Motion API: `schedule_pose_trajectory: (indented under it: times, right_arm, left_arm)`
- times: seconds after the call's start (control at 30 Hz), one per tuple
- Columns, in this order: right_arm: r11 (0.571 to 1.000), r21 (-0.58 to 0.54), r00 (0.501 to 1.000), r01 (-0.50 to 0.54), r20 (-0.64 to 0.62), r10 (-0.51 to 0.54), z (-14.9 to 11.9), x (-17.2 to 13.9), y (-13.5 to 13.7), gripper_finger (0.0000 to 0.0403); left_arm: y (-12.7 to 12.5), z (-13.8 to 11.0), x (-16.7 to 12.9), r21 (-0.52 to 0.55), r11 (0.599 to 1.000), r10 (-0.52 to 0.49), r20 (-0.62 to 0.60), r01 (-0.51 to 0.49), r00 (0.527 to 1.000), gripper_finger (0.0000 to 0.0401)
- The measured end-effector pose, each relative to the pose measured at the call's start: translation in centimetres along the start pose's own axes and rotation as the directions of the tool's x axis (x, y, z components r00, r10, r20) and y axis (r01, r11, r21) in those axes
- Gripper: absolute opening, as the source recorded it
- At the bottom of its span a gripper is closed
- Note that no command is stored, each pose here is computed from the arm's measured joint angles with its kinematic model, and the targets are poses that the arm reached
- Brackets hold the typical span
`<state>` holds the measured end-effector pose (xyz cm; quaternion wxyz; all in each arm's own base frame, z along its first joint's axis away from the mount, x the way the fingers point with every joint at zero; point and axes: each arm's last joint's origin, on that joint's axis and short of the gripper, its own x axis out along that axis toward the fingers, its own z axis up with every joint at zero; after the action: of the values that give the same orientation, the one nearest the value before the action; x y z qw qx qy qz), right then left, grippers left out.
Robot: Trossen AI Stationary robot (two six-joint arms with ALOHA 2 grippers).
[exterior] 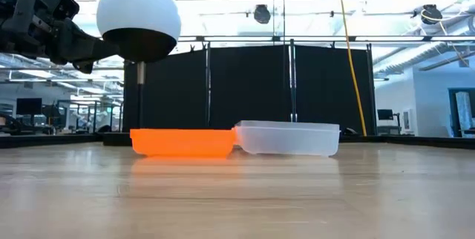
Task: Pick & place school supplies into a supply box
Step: Put the yellow pen into the orange supply box
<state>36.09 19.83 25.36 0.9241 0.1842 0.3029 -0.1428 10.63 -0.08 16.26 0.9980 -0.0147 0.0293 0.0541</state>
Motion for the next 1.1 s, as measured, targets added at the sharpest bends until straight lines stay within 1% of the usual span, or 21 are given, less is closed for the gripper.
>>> schedule_pose_trajectory:
  times: [0.07,0.13,0.2,0.27,0.37,0.43,0.53,0.6,0.67,0.73,0.83,0.93,1.1]
  right_arm:
    - [0.991,0.093,0.991,0.102,0.081,-0.109,1.6,-1.9,-1.3,0.0016]
    - [0.966,0.166,0.97,0.197,0.114,-0.217,2.7,-3.3,-2.9,0.0016]
    - [0.931,0.22,0.945,0.291,0.087,-0.316,3.1,-3.7,-4.7,0.0016]
    - [0.888,0.269,0.916,0.373,0.045,-0.398,2.9,-3.4,-6.7,0.0016]
    - [0.837,0.359,0.891,0.414,0.031,-0.454,2.9,-2.6,-9.5,0.0016]
    - [0.812,0.407,0.886,0.417,0.016,-0.463,2.4,-1.4,-11.3,0.0016]
    - [0.789,0.464,0.895,0.402,-0.019,-0.445,1.1,0.9,-13.9,0.0016]
    - [0.773,0.517,0.904,0.369,-0.006,-0.428,0.4,1.9,-15.5,0.0016]
    - [0.759,0.574,0.918,0.308,0.03,-0.395,-0.3,2.9,-16.6,0.0016]
    - [0.75,0.604,0.931,0.268,0.038,-0.363,-1.3,3.7,-17.7,0.0016]
    - [0.732,0.647,0.942,0.213,0.064,-0.33,-2.1,4.2,-18.6,0.0016]
    - [0.715,0.656,0.937,0.242,0.033,-0.348,-2.7,4.2,-19.0,0.0016]
    - [0.707,0.659,0.945,0.257,-0.019,-0.327,-3.2,4.5,-19.1,0.0016]
  left_arm:
    - [0.0,0.0,0.0,-0.005,1.0,0.0,0.004,0.0,1.0,0.0021]
    - [0.0,0.2,0.0,-0.022,1.0,0.0,0.018,0.0,1.0,0.0021]
    - [0.0,0.4,0.0,-0.038,0.999,0.0,0.041,0.002,0.999,0.0021]
    - [0.0,0.5,0.0,-0.049,0.999,-0.001,0.054,0.003,0.999,0.0021]
    - [0.0,0.7,0.0,-0.056,0.998,-0.001,0.07,0.005,0.998,0.0021]
    - [0.0,0.7,0.0,-0.055,0.998,-0.001,0.07,0.005,0.998,0.0021]
    - [0.0,0.7,0.0,-0.038,0.999,0.0,0.074,0.003,0.997,0.0021]
    - [0.0,0.7,0.0,-0.022,1.0,0.0,0.077,0.001,0.997,0.0021]
    - [0.0,0.8,0.0,-0.004,1.0,0.002,0.083,-0.001,0.997,0.0021]
    - [0.0,0.8,0.0,0.01,1.0,0.006,0.084,-0.006,0.996,0.0021]
    - [0.0,0.8,0.0,0.014,1.0,0.016,0.088,-0.017,0.996,0.0021]
    - [0.1,0.9,0.0,0.014,0.999,0.039,0.091,-0.041,0.995,0.0021]
    - [0.1,1.1,-0.1,0.008,0.998,0.058,0.114,-0.06,0.992,0.0021]
